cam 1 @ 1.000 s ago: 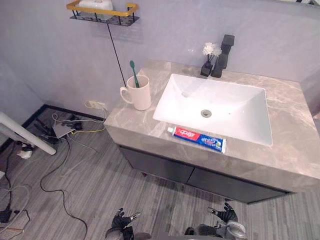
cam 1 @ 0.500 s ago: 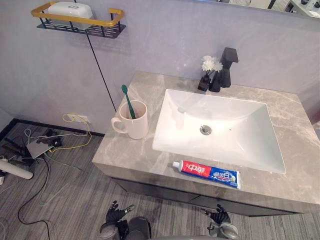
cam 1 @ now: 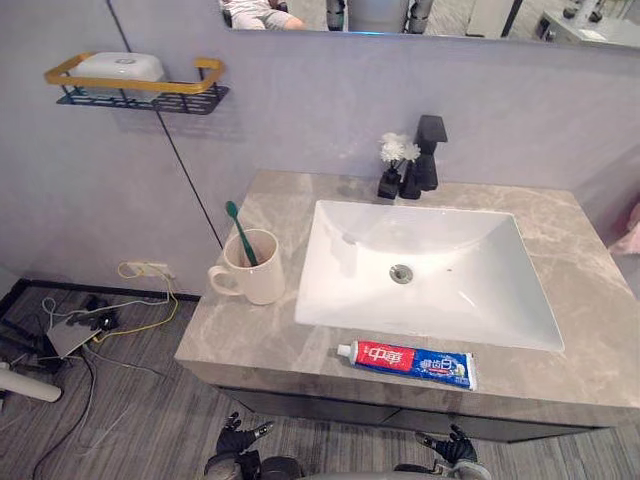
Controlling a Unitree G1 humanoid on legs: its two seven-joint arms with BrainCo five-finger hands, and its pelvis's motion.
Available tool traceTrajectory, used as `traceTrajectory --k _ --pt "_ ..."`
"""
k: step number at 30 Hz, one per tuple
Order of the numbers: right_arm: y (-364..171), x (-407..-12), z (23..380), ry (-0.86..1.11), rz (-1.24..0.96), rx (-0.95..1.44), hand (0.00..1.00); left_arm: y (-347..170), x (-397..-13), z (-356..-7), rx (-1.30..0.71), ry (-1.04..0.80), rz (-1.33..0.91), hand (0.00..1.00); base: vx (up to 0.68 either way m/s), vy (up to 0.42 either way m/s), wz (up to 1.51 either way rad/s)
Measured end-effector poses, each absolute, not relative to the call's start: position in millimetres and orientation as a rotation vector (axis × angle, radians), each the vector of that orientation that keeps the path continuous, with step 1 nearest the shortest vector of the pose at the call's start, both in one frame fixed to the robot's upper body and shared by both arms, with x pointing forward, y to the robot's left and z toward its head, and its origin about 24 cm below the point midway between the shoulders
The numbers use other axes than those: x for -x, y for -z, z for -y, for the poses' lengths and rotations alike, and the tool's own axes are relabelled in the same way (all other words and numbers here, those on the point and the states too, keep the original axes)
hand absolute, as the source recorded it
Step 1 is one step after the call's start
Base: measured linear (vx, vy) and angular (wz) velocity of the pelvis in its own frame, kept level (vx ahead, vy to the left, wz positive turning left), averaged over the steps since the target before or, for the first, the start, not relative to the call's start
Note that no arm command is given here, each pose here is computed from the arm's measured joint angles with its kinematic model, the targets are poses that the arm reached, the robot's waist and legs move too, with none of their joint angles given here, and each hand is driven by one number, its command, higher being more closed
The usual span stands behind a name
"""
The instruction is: Organize washtable
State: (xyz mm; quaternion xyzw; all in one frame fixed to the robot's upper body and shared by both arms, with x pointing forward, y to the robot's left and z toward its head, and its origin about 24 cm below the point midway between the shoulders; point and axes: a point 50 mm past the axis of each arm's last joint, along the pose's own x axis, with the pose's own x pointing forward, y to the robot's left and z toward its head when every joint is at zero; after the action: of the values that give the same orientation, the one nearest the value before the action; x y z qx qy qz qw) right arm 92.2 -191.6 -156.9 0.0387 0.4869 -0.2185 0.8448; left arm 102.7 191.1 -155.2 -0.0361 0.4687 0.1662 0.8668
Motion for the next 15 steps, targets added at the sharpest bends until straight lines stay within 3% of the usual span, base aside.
traceTrajectory --k 15 --pt "164.4 -74.8 193.1 0.543 -1.101 -0.160 0.00 158.2 -94.1 -197.6 0.045 -0.333 -1.019 0.00 -0.05 -0.002 -0.03"
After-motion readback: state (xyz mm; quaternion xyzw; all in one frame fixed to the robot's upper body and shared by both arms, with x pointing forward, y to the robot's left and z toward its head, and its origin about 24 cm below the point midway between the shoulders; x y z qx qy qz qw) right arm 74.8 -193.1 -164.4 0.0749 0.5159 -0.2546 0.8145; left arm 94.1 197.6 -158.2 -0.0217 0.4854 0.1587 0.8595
